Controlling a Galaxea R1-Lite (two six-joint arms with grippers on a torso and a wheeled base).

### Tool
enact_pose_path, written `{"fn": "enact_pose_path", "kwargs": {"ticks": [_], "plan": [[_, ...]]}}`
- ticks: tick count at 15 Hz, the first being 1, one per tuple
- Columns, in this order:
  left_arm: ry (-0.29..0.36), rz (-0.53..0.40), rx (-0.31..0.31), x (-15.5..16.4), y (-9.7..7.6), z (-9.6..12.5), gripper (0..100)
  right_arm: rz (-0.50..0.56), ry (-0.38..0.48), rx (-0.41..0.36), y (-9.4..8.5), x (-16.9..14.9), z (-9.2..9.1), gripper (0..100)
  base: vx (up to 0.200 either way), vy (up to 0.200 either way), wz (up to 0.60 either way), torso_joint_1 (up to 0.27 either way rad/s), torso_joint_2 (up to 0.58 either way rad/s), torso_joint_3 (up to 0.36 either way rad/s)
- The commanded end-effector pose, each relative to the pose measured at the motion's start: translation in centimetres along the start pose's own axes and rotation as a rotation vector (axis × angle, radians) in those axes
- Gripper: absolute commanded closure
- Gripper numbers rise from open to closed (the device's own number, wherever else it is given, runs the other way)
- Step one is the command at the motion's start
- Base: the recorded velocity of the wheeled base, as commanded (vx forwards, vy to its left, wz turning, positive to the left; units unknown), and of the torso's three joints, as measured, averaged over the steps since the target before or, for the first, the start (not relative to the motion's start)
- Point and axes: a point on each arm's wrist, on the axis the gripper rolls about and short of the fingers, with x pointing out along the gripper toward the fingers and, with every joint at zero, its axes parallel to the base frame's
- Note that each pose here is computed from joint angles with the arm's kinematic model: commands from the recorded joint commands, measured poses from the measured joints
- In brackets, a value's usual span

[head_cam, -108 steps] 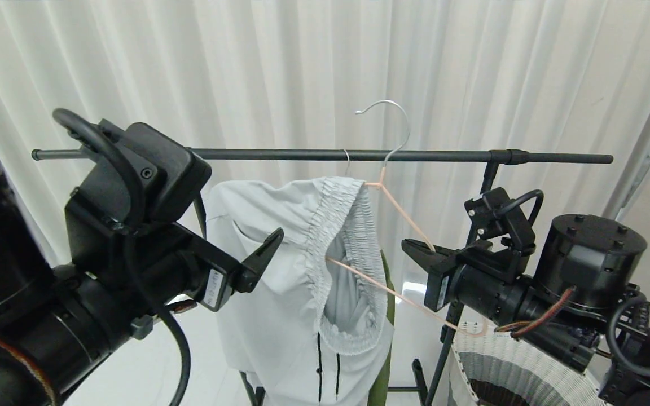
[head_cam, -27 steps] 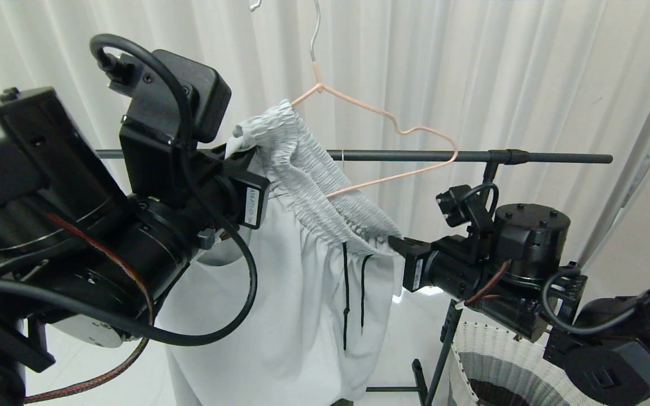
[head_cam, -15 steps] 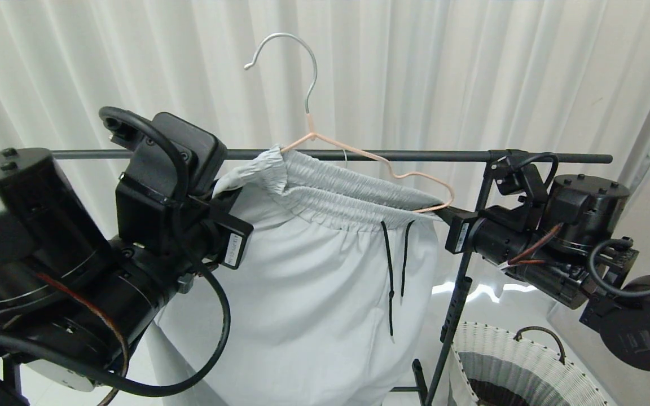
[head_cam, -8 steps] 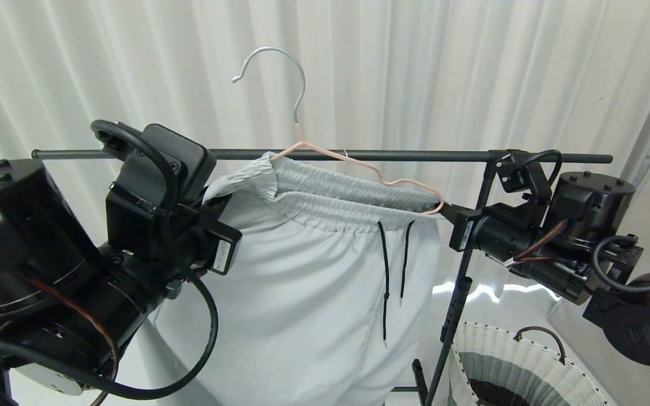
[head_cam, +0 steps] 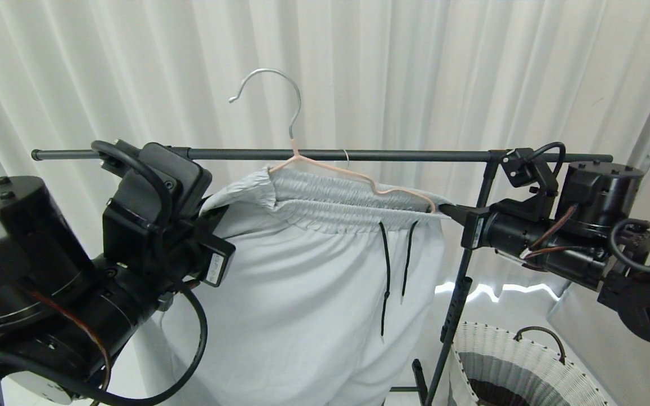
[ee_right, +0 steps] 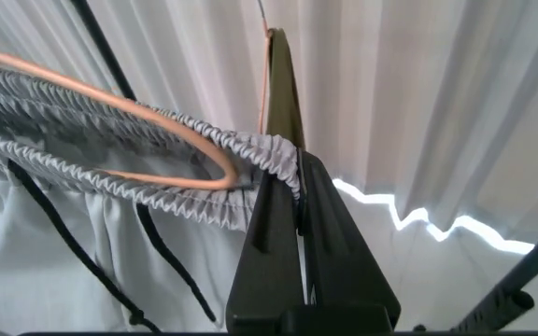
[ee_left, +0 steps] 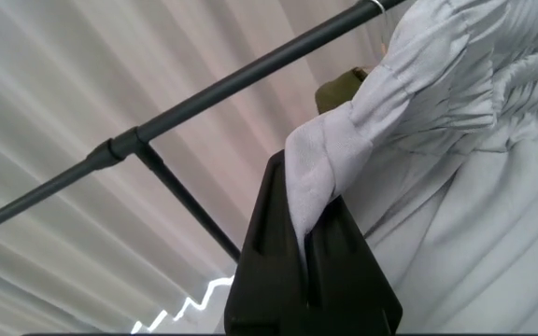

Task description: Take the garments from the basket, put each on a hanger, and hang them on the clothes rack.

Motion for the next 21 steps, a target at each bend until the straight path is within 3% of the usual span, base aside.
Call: {"fn": "enact_pose_path", "kwargs": {"ticks": [1, 5, 8, 13, 14, 17, 21], "plan": [[0.01, -0.014, 0.007, -0.2, 0.1, -0.7, 100, 0.004, 0.0, 0.003, -0.4, -0.6, 1.9, 100, 0.0, 0.0, 0.0, 0.0, 0.0, 0.0], [0.014, -0.062, 0.074, -0.3, -0.2, -1.4, 100, 0.017, 0.059, 0.006, 0.0, -0.3, 3.9, 100, 0.0, 0.0, 0.0, 0.0, 0.0, 0.0], [0.032, -0.079, 0.092, 0.4, -0.7, -1.8, 100, 0.072, 0.083, -0.003, 2.3, -1.4, 4.8, 100, 0.0, 0.0, 0.0, 0.0, 0.0, 0.0], [0.007, -0.068, -0.007, 0.8, -0.5, -0.9, 100, 0.139, 0.13, -0.052, 4.8, -4.7, 4.5, 100, 0.0, 0.0, 0.0, 0.0, 0.0, 0.0], [-0.005, -0.083, -0.009, 0.6, -0.4, -0.9, 100, 0.139, 0.134, -0.079, 4.8, -4.9, 4.2, 0, 0.0, 0.0, 0.0, 0.0, 0.0, 0.0], [-0.045, -0.15, -0.012, 0.3, -0.4, -0.8, 100, 0.142, 0.125, -0.119, 4.7, -5.8, 4.1, 0, 0.0, 0.0, 0.0, 0.0, 0.0, 0.0], [-0.048, -0.167, -0.011, 0.4, -0.5, -0.9, 100, 0.16, 0.087, -0.26, 4.9, -6.7, 4.7, 0, 0.0, 0.0, 0.0, 0.0, 0.0, 0.0]]}}
